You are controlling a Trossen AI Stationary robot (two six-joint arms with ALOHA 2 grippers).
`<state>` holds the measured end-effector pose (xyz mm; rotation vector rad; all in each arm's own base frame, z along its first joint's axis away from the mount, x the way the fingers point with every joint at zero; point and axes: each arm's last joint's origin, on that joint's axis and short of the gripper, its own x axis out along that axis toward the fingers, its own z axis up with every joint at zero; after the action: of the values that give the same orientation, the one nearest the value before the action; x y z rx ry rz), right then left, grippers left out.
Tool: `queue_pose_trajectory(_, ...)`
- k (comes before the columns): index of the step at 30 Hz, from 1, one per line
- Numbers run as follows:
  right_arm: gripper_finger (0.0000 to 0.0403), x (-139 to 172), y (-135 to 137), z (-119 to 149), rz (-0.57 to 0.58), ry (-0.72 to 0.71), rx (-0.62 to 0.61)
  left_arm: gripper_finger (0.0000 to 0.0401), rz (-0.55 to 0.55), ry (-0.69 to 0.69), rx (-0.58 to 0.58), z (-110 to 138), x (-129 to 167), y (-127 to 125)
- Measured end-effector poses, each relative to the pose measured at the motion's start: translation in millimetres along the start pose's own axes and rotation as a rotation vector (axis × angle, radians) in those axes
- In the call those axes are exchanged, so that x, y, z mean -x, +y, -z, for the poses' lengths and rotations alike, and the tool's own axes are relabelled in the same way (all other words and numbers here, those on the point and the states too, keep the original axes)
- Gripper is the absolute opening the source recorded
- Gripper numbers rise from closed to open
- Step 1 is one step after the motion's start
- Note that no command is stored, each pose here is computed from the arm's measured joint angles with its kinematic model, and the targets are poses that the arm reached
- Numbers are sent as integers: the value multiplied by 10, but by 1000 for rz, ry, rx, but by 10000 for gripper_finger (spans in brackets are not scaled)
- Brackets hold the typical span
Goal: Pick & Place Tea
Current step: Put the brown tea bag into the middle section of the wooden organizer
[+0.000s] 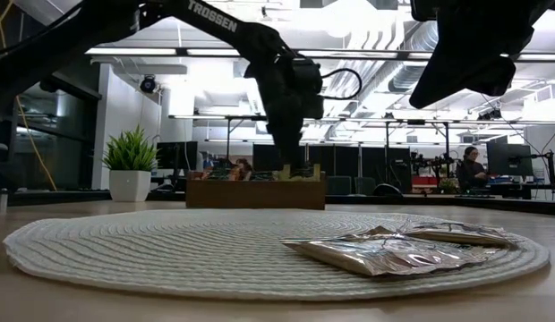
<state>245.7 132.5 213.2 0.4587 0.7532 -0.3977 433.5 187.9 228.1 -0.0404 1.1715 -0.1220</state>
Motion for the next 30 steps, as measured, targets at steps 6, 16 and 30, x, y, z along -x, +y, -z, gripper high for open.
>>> queue_pose_trajectory(6, 0, 0, 0, 1, 0, 1, 2, 152, -22, -3, -5, -8, 96, -16)
queue_pose_trajectory(16, 0, 0, -1, 0, 2, -1, 4, 159, -197, -24, -77, -177, 591, -40)
queue_pose_trajectory(30, 0, 153, 120, 222, -38, -5, -13, 159, -60, 3, -199, -285, 867, -687)
